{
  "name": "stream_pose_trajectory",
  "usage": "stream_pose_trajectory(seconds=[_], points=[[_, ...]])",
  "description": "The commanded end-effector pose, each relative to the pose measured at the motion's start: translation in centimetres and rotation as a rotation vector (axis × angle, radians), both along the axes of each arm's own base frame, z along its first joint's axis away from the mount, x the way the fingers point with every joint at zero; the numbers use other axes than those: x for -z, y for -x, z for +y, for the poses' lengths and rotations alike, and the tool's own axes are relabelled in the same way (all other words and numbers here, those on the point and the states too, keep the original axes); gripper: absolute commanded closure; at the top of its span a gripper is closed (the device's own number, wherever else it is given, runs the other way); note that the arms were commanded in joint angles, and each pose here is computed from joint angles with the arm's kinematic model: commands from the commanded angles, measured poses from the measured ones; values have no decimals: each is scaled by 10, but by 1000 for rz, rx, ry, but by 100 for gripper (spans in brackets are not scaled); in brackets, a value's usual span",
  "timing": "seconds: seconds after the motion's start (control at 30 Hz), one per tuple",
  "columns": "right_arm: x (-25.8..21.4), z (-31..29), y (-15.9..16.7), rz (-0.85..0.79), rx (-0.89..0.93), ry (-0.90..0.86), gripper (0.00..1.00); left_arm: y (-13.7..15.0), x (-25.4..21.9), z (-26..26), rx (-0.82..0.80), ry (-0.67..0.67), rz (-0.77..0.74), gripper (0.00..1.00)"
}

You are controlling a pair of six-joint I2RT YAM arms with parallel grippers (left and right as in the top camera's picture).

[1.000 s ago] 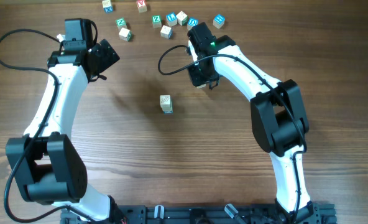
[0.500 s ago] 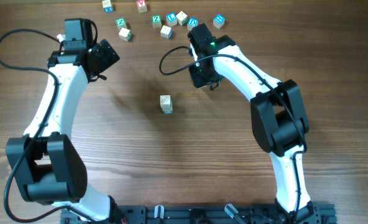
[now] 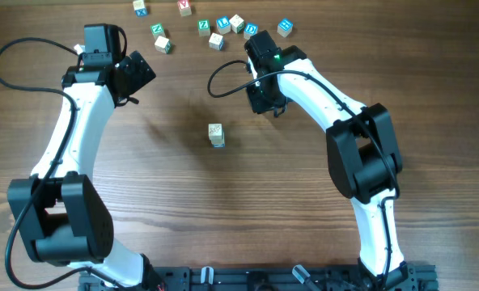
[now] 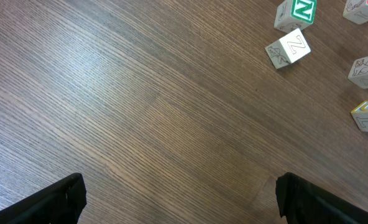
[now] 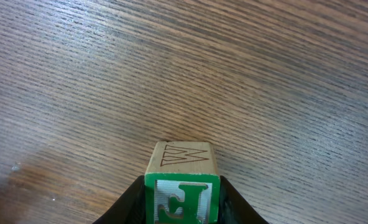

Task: Form a tower
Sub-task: 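Lift the green-lettered block with the right gripper, then carry the held block with the right gripper over the stack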

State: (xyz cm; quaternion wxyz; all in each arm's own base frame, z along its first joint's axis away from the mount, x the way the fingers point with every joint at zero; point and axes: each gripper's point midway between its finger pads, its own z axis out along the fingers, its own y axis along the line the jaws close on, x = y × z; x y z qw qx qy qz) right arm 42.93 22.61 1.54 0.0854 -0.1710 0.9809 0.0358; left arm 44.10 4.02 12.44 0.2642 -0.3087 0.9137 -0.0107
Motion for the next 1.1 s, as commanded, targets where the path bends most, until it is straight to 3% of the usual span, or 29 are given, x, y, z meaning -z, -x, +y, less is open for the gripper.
stream_pose_trajectory(seconds=[0.0, 0.27, 0.37, 0.63, 1.07], points=[[-60, 5, -14, -115, 31, -47, 72, -4, -3, 2, -10, -3, -11, 0], [-174, 18, 10, -234, 186, -234, 73, -4, -3, 2, -10, -3, -11, 0], [-190, 34, 24, -230, 212, -292, 73, -4, -3, 2, -10, -3, -11, 0], [-173, 83, 68, -155, 217, -291, 74, -4, -3, 2, -10, -3, -11, 0], [-122, 117, 98, -119, 228, -171, 71, -4, -3, 2, -10, -3, -11, 0]])
